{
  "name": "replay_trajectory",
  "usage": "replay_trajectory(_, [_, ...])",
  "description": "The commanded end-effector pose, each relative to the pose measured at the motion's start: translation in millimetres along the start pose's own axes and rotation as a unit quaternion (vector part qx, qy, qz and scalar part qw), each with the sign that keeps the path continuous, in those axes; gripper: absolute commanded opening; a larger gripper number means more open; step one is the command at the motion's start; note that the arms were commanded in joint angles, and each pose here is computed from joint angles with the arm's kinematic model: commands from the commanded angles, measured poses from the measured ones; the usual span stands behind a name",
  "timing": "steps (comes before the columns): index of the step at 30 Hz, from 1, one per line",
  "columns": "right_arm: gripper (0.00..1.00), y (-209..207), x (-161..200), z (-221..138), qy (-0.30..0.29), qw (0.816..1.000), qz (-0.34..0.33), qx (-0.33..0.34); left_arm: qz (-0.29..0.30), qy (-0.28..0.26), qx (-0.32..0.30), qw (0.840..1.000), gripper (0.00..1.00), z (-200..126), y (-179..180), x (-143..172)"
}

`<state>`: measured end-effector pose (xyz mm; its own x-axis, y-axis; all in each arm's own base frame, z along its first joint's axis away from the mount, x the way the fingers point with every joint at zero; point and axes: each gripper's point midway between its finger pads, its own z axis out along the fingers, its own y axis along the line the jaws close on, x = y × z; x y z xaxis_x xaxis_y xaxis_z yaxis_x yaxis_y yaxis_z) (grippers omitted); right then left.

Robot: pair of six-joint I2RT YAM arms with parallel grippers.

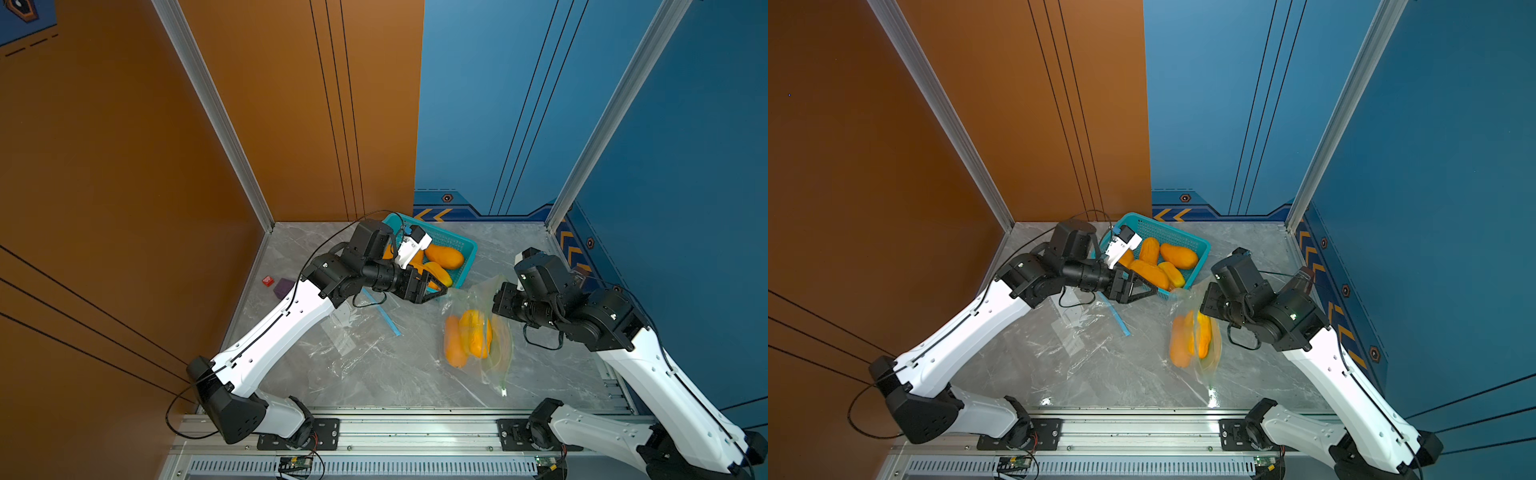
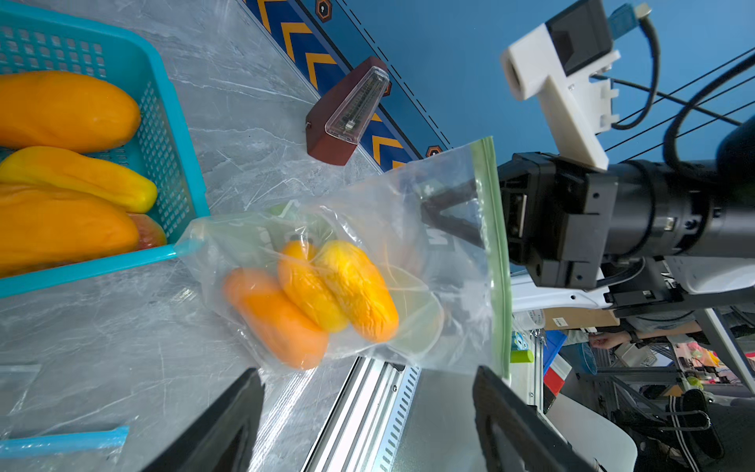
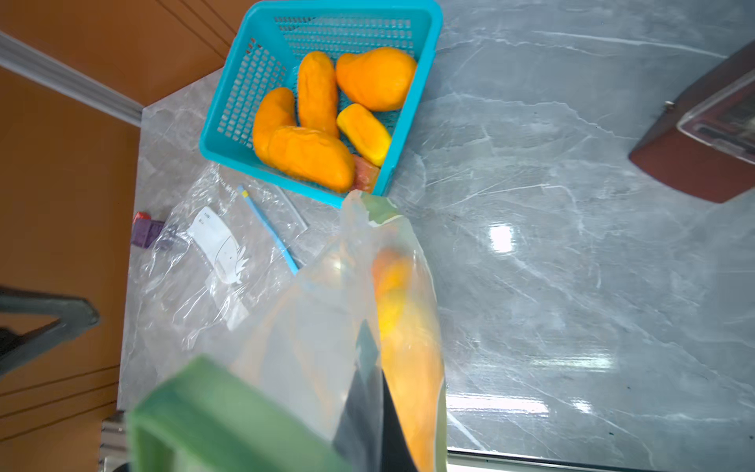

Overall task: Place the mango in a zip-top bag and seal the zipper
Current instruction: Adjust the zipper food storage bag at the center of the board.

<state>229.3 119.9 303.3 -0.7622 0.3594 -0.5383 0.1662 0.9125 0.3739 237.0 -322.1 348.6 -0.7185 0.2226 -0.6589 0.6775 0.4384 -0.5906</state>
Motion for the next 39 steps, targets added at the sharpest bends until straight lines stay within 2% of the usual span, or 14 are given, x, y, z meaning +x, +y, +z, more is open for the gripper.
replay_trajectory(1, [0.00, -20, -12, 9, -0.012, 0.998, 0.038, 0.049, 0.024, -0.018, -0.017, 0.999, 0.83, -15, 3, 1])
replay_trajectory(4, [0.00, -19, -23, 12, -0.011, 0.997, 0.055, 0.051, 0.032, -0.012, -0.041, 0.999, 0.85, -16, 14, 16])
replay_trajectory(5, [0.00, -18, -28, 11, -0.013, 0.997, 0.061, 0.049, 0.037, -0.008, -0.051, 0.998, 0.90, -14, 17, 23])
replay_trajectory(11, [0.00, -29, -47, -19, -0.042, 0.993, 0.100, 0.041, 0.071, 0.023, -0.072, 0.995, 1.00, 8, 14, 45])
replay_trajectory(19, [0.00, -69, -32, -81, -0.077, 0.987, 0.127, 0.066, 0.099, 0.026, -0.066, 0.993, 0.98, 20, -1, 38])
replay_trajectory(22, [0.00, -75, -29, -92, -0.087, 0.983, 0.145, 0.065, 0.103, 0.026, -0.069, 0.992, 0.98, 22, -1, 37])
replay_trajectory(24, [0.00, -73, -28, -82, -0.079, 0.984, 0.148, 0.065, 0.102, 0.030, -0.076, 0.991, 0.98, 25, 3, 39])
replay_trajectory(28, [0.00, -56, -25, -30, -0.048, 0.985, 0.161, 0.045, 0.100, 0.037, -0.090, 0.990, 0.98, 28, 13, 46])
replay_trajectory(31, [0.00, -47, -36, 1, -0.052, 0.984, 0.167, 0.045, 0.093, 0.033, -0.102, 0.990, 0.98, 22, 25, 49])
replay_trajectory(35, [0.00, -41, -59, 24, -0.065, 0.984, 0.154, 0.064, 0.076, -0.014, -0.089, 0.993, 0.99, 8, 37, 47])
replay_trajectory(39, [0.00, -38, -78, 36, -0.067, 0.985, 0.143, 0.074, 0.071, -0.064, -0.035, 0.995, 1.00, 4, 30, 49])
